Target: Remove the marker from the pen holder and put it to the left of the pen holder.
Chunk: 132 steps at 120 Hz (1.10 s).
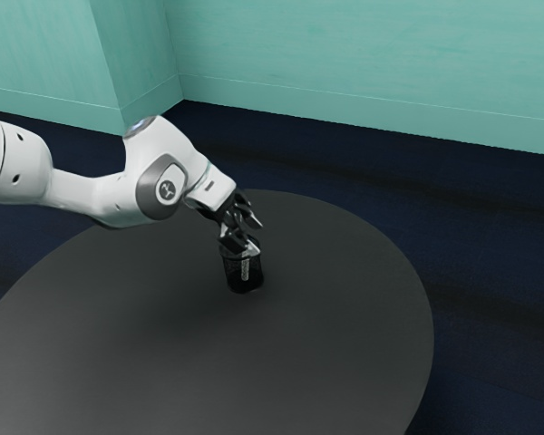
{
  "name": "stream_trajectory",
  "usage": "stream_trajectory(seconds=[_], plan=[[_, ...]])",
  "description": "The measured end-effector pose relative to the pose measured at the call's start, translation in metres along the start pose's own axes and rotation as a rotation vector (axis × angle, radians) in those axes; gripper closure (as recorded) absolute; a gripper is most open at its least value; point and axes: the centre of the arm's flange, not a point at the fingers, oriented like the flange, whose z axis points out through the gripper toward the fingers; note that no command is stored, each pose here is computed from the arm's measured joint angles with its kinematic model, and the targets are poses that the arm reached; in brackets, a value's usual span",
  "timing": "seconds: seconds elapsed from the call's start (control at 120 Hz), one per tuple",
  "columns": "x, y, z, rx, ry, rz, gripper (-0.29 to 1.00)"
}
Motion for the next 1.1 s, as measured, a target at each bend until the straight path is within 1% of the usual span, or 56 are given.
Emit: stream_trajectory(seconds=[0.225,0.358,0.617,0.892,0.983,1.1], plan=[[-0.016,-0.004,0.009,-0.007,0.0,-0.005,0.31],[-0.029,-0.009,0.007,0.0,-0.01,-0.011,0.33],[-0.039,-0.017,-0.001,0.016,-0.019,-0.008,0.35],[-0.033,-0.018,-0.004,0.018,-0.011,0.009,0.57],[-0.025,-0.014,-0.003,0.011,-0.001,0.017,0.61],[-0.007,-0.01,-0.001,0.0,0.028,0.023,0.62]])
